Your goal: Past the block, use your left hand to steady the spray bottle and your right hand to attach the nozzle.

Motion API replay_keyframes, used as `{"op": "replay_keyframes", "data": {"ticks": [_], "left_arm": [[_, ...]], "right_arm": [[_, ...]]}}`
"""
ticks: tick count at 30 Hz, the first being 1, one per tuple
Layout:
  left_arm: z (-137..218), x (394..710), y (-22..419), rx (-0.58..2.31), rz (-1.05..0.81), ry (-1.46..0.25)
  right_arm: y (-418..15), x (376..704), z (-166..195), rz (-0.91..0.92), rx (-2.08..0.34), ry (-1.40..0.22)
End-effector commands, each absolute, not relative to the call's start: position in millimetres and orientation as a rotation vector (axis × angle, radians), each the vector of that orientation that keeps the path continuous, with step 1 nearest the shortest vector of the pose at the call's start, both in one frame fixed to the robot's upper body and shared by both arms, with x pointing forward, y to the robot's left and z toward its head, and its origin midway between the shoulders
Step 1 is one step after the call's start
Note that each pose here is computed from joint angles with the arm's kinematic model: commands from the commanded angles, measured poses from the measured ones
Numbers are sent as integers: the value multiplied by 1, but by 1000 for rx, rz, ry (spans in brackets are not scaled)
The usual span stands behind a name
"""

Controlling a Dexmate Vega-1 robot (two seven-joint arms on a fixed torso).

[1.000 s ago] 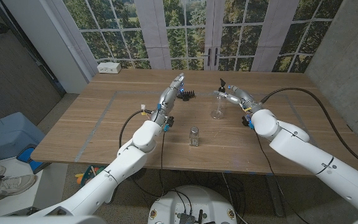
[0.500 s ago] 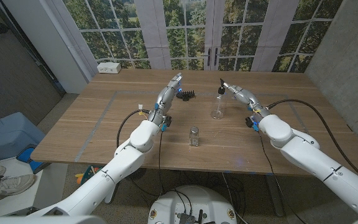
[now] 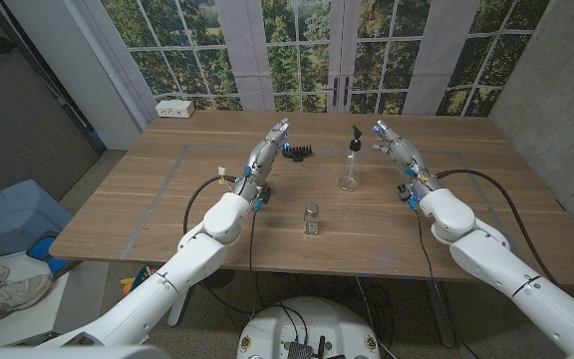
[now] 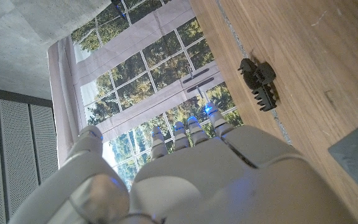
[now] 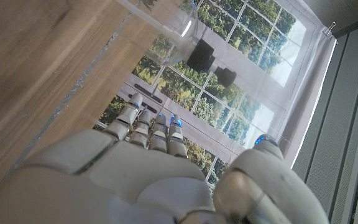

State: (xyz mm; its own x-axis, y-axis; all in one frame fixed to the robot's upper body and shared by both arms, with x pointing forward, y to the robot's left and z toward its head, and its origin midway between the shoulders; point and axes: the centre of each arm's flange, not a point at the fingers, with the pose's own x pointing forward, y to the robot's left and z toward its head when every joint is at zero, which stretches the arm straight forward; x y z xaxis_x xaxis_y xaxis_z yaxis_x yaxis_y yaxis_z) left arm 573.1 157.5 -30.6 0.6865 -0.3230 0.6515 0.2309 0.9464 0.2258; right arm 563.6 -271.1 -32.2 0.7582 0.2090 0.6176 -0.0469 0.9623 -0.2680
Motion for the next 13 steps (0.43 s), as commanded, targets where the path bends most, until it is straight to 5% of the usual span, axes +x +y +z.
{"op": "replay_keyframes", "data": {"ticks": [1,13], "left_arm": [[-31,579,163,140,-325,-735],[-39,583,164,104,-311,-703]], "right_arm": [[-291,569,-40,128,-78,-751],[-316,583,-48,105,60,-798]]}}
